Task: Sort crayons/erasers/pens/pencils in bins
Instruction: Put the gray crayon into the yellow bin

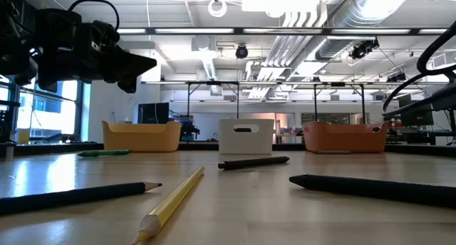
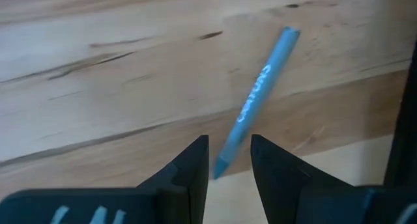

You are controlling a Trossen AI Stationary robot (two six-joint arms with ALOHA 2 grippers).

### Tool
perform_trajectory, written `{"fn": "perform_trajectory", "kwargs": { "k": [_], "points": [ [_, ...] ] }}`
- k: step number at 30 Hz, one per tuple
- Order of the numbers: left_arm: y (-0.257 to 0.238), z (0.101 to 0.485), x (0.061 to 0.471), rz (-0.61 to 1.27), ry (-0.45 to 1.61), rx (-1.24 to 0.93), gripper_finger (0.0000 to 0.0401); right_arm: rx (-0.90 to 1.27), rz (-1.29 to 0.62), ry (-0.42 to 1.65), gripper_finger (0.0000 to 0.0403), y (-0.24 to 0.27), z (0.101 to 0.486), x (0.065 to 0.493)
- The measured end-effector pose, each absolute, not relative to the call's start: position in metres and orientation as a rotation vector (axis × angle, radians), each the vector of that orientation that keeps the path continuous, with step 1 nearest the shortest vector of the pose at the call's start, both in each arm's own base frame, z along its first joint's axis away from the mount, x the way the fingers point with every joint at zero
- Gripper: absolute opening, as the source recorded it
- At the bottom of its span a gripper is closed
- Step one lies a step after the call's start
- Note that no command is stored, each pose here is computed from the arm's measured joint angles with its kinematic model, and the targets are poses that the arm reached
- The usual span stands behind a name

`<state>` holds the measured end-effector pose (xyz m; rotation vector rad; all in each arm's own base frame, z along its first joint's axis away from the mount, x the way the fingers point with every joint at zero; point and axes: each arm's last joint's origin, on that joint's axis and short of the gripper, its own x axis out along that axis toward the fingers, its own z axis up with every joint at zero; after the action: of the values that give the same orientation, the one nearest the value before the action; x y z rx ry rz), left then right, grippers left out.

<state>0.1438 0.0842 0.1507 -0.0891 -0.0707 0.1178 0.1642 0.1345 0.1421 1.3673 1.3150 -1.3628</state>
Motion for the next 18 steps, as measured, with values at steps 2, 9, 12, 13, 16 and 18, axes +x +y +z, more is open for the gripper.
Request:
{"fn": "perform_trajectory", "kwargs": {
  "k": [2,9,12,13,16,18],
  "points": [
    [0.0842,0.1507,0.1438,0.117,-0.07,-0.089,0.0,1.361,-1.367,1.316,0.0108,0.1341,0.1418,0.1636],
    [0.0842,0.1507,0.1438,0.118,-0.071,-0.089,0.0,1.358,-1.359,1.317,0.0108,0.1341,0.1418,0.1639],
    [0.0842,0.1507,0.1438,0.118,-0.071,-0.089,0.0,1.361,-1.344,1.308,0.0104,0.1345,0.1418,0.1648],
    [0.0842,0.1507,0.1438,0.118,-0.071,-0.089,0.0,1.361,-1.344,1.308,0.0103,0.1345,0.1418,0.1649],
    [0.0842,0.1507,0.1438,0.117,-0.071,-0.09,0.0,1.361,-1.344,1.307,0.0098,0.1345,0.1418,0.1648],
    [0.0842,0.1507,0.1438,0.117,-0.071,-0.091,0.0,1.361,-1.344,1.307,0.0097,0.1345,0.1418,0.1648]
  ]
}}
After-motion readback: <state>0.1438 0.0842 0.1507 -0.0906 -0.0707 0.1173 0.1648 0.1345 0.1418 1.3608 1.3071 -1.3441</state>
